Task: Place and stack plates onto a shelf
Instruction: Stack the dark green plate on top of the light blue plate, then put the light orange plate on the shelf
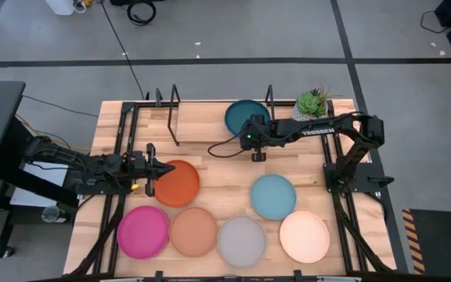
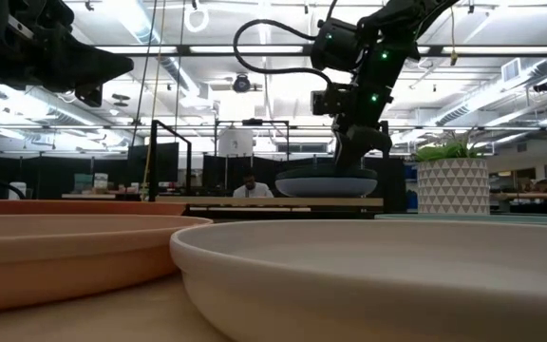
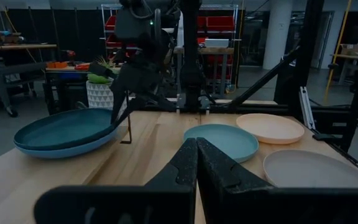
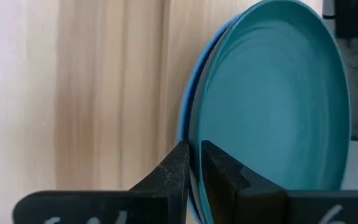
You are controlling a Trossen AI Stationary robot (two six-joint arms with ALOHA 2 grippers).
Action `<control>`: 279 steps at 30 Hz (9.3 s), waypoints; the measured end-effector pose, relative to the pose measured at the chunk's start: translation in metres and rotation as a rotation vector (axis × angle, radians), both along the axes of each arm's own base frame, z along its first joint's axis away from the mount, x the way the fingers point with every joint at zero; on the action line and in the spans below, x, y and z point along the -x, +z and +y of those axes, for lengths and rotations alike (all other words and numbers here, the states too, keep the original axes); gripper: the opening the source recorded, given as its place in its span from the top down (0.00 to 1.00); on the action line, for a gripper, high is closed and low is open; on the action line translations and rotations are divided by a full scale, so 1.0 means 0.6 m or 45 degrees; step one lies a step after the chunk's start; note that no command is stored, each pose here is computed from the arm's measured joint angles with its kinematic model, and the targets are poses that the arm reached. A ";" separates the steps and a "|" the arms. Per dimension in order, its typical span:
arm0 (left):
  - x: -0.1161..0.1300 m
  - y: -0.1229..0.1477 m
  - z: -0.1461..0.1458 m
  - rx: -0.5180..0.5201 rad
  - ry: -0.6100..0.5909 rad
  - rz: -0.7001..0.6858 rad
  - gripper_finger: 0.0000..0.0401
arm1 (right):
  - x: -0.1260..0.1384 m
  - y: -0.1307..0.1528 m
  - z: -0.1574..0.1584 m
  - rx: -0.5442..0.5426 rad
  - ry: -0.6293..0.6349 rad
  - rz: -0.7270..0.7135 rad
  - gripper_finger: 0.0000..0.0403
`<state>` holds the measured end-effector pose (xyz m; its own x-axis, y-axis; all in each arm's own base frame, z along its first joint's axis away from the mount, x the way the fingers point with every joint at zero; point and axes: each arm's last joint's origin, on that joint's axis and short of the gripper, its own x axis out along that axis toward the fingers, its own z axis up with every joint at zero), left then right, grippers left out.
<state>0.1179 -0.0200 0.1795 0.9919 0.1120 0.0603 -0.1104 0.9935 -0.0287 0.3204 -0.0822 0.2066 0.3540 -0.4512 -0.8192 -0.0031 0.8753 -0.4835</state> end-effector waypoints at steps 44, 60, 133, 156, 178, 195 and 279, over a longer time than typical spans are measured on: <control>0.004 0.028 0.001 0.067 -0.002 -0.213 0.98 | 0.005 -0.006 0.156 -0.220 0.266 -0.395 0.71; -0.014 0.138 -0.004 0.025 -0.019 -0.234 0.98 | 0.115 -0.009 0.165 -0.014 0.460 -0.966 0.71; -0.380 -0.063 -0.134 -0.086 -0.546 1.738 0.76 | 0.214 -0.099 0.152 -0.053 0.484 -1.099 0.71; -0.376 -0.062 -0.134 -0.072 -0.599 1.759 0.94 | 0.214 -0.099 0.152 -0.061 0.480 -1.099 0.71; -0.411 0.064 -0.049 0.265 -0.533 1.784 0.96 | 0.214 -0.099 0.152 -0.066 0.484 -1.100 0.71; -0.404 0.084 0.114 0.232 -0.367 1.808 0.95 | 0.214 -0.100 0.152 -0.065 0.484 -1.099 0.71; -0.262 0.115 0.525 0.457 0.463 1.541 0.95 | 0.216 -0.103 0.146 -0.141 0.470 -1.116 0.71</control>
